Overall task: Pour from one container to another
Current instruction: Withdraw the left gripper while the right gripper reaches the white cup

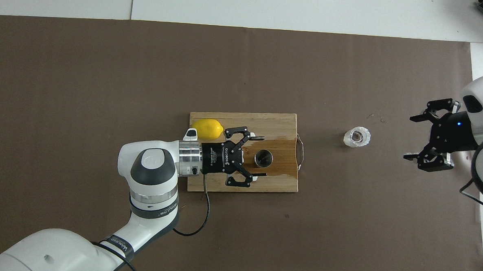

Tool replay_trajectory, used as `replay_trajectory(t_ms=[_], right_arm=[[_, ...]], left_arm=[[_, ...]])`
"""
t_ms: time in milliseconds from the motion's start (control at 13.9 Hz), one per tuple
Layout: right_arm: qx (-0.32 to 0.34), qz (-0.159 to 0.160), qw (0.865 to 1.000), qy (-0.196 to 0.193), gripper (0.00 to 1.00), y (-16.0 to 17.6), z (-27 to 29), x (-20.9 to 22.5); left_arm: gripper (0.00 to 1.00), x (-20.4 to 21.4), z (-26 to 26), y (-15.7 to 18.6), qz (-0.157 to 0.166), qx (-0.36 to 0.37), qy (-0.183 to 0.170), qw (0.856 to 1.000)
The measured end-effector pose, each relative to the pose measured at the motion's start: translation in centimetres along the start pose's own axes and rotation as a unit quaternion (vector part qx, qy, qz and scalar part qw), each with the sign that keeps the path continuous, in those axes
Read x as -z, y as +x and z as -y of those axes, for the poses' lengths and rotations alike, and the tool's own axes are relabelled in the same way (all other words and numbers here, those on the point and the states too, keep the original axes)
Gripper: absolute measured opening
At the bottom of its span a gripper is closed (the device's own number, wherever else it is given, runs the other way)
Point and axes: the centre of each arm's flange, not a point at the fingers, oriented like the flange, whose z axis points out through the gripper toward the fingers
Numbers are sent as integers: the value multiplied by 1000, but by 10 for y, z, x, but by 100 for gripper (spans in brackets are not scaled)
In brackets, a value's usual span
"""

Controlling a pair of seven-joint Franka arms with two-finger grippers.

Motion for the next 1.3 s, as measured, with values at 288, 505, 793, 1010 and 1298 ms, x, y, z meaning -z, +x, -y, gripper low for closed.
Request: replay_trajectory(t_ms=[288, 505, 793, 1010, 1298], right_arm=[[67, -59, 996, 22, 100, -13, -17, -60], [84, -80, 993, 24, 100, -32, -25, -96], [109, -96, 989, 37, 100, -45, -26, -138], [116, -102, 988, 23, 100, -54, -24, -161], [123, -127, 984, 3, 100, -63, -20, -187]], left_arm=[[100, 18, -24, -41, 43, 22, 54, 997], [100, 58, -57, -86, -15, -40, 131, 990], [100, 96, -69, -117, -100, -126, 201, 966], [100, 105, -62, -125, -149, -204, 247, 935], [100, 121, -57, -125, -187, -401, 332, 833]])
